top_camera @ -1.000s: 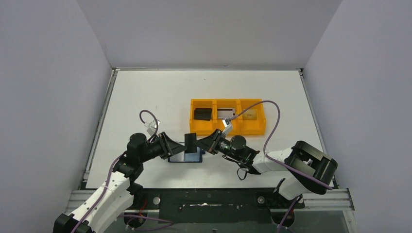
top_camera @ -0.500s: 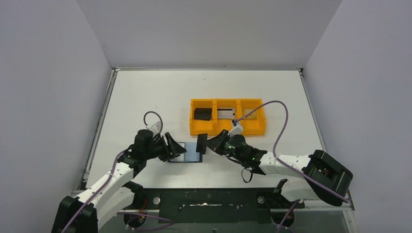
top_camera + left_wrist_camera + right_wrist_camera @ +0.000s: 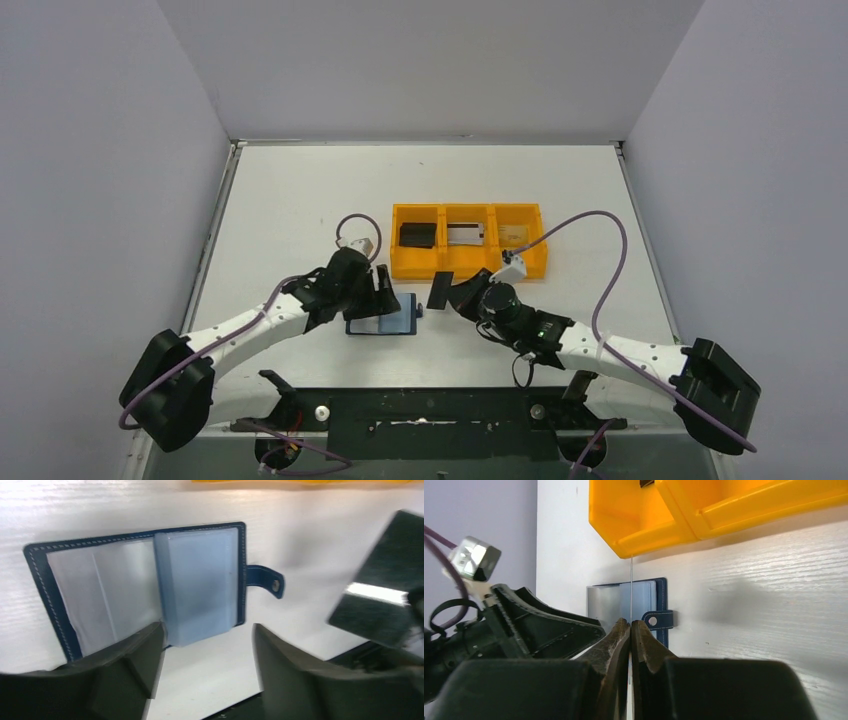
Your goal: Take the credit cards out of the card holder
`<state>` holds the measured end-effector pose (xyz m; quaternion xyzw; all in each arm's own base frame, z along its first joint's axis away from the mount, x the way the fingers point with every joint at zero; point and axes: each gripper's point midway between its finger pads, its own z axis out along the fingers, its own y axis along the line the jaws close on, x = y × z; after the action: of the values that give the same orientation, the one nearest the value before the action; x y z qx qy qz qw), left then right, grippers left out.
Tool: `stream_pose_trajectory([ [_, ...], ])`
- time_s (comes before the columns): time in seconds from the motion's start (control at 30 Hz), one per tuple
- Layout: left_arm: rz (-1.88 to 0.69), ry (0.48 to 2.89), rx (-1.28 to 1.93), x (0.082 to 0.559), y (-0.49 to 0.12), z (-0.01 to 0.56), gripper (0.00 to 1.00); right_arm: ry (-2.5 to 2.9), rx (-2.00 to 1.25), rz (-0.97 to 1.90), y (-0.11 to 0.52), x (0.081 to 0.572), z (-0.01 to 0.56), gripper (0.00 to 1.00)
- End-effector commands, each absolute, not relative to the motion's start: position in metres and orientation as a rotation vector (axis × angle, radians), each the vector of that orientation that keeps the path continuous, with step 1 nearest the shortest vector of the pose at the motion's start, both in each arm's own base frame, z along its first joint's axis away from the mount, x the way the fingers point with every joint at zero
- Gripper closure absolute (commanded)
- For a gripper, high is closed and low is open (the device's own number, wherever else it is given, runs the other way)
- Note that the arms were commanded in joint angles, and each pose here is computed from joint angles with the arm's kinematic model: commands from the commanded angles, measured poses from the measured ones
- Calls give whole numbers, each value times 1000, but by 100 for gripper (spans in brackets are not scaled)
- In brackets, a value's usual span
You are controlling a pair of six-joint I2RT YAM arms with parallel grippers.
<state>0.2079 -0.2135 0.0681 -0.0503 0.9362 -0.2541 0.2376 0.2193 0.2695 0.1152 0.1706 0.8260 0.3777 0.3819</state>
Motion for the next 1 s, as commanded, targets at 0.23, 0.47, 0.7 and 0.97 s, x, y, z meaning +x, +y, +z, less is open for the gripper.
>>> stream_pose_trajectory([
  [0.23,-437,2553,-4,230,-220,64,9,1995,527,869,238,223,137,100],
  [0.47,-288,2618,30,227,-226,42,12,1994,541,863,231,219,134,100],
  [0.7,-197,2640,78,225,-235,28,14,2002,542,855,229,218,131,100],
  [0.97,-79,2692,95,210,-222,6,45,2003,549,852,224,215,128,100],
])
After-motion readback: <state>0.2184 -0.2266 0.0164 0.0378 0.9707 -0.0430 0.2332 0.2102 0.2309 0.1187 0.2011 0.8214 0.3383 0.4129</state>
